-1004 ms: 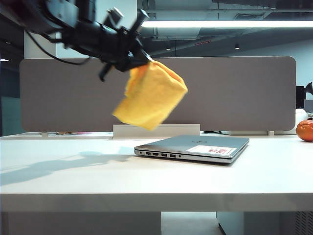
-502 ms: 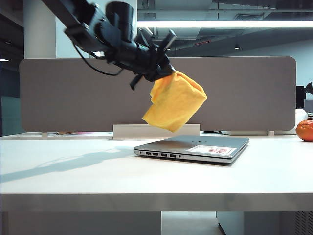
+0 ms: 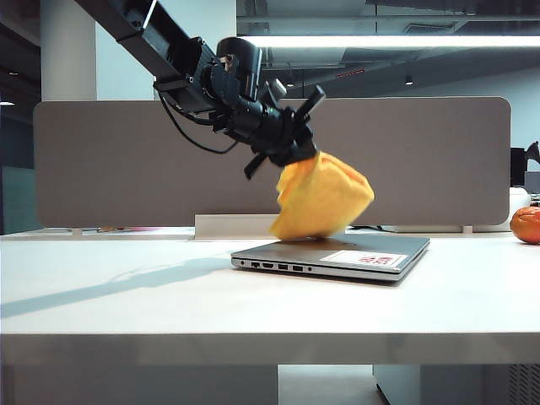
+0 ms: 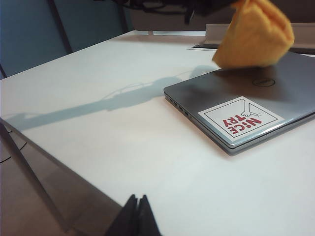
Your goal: Pick up the yellow rag and put it over the laptop.
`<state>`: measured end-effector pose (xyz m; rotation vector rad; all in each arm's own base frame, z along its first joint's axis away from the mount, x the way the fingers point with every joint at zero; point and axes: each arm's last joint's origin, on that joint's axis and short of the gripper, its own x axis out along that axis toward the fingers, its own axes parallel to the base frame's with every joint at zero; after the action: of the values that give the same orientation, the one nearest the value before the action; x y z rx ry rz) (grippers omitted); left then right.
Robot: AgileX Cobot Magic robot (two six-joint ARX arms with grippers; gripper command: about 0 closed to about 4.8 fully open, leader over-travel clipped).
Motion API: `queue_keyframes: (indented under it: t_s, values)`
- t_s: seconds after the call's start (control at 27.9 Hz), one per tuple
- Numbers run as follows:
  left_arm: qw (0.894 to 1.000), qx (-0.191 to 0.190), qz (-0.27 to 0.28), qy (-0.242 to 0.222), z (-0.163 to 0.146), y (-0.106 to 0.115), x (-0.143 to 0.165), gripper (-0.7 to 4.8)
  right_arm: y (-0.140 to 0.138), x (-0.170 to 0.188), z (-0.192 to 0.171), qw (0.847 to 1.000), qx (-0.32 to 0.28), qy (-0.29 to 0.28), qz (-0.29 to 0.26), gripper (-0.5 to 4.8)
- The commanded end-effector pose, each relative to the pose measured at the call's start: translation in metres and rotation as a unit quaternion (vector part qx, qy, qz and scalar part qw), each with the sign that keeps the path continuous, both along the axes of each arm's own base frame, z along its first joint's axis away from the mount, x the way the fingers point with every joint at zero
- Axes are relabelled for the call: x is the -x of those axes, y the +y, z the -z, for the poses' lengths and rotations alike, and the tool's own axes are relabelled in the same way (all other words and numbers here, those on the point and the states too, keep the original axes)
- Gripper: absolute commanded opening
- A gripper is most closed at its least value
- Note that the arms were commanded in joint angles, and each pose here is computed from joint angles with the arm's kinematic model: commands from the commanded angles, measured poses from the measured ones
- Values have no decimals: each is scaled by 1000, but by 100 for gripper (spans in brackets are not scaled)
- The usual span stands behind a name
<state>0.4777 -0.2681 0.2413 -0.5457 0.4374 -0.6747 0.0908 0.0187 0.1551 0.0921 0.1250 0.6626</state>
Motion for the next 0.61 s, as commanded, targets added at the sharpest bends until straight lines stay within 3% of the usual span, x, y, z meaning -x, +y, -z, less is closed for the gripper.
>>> queue_keyframes:
  t_s: [0.04,0.25,0.47,0.61]
  values:
    - [996,-43,6,75,14,-1,6,-6,0,0,0,1000,0,-3,1,-6]
    - [982,-78,38,165,30,0,16,-6,0,0,0,1000,0,-3,1,-6]
    - [972,-75,87,203,35,-4,24,0,0,0,0,1000,0,-3,1,-6]
    - [968,-79,94,221,37,-3,26,122,0,0,0,1000,0,-3,1,-6]
